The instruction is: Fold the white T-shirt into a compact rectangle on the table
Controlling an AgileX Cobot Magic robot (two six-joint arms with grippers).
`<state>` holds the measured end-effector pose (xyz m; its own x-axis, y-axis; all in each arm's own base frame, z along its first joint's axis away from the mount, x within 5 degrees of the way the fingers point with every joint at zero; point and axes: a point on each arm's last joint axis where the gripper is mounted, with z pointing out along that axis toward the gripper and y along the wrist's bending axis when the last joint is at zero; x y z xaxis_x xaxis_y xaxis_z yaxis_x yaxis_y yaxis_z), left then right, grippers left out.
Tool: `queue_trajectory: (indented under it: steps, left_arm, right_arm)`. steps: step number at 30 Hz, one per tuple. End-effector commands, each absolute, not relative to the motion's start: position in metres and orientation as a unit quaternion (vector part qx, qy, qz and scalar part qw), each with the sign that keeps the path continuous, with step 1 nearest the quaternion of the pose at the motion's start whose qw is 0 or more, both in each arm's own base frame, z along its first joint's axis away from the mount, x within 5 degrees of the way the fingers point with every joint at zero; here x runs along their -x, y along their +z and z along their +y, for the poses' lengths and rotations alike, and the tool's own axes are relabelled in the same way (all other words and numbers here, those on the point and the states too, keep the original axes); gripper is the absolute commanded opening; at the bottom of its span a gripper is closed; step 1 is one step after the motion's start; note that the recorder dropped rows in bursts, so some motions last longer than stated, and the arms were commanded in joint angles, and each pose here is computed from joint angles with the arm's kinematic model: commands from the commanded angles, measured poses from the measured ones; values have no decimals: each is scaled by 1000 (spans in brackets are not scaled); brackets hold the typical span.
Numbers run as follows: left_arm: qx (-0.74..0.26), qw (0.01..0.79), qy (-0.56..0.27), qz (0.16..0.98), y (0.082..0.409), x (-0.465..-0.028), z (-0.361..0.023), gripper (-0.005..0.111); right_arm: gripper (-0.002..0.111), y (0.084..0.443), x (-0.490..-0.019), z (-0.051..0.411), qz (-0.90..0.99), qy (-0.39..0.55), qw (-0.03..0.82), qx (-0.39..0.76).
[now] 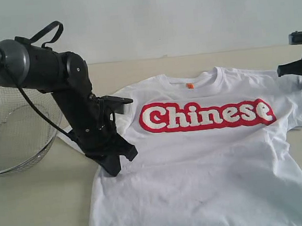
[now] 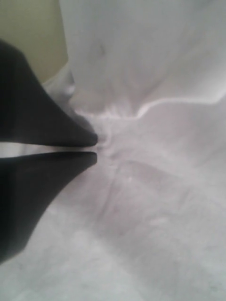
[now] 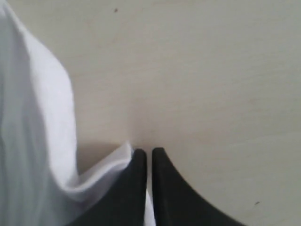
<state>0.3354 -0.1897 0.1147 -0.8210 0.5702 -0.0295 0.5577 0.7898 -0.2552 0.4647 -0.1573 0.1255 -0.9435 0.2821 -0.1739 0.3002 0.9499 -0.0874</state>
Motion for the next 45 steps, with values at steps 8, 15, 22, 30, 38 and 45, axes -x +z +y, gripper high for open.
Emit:
queue_trajectory:
  steps: [8,15,22,30,38,45]
  left_arm:
    - [294,27,130,-947,119,-336,-189,5]
    - [297,-11,133,-946,131,-347,-194,5]
    - [311,-126,136,-932,180,-375,-203,5]
    - [298,-153,136,-932,177,-430,-200,5]
    - [300,-140,115,-937,152,-460,-198,5]
    - [294,-123,72,-945,136,-468,-193,5]
  right_arm:
    - [0,196,-461,-145,981,26,91,-169]
    - [0,222,-472,-94,974,145,136,-109]
    - [0,219,-481,-22,974,185,126,-28]
    - [0,201,-436,-2,961,250,115,-21]
    - [0,194,-376,1,964,227,136,-23]
    - [0,211,-357,9,959,234,162,-11]
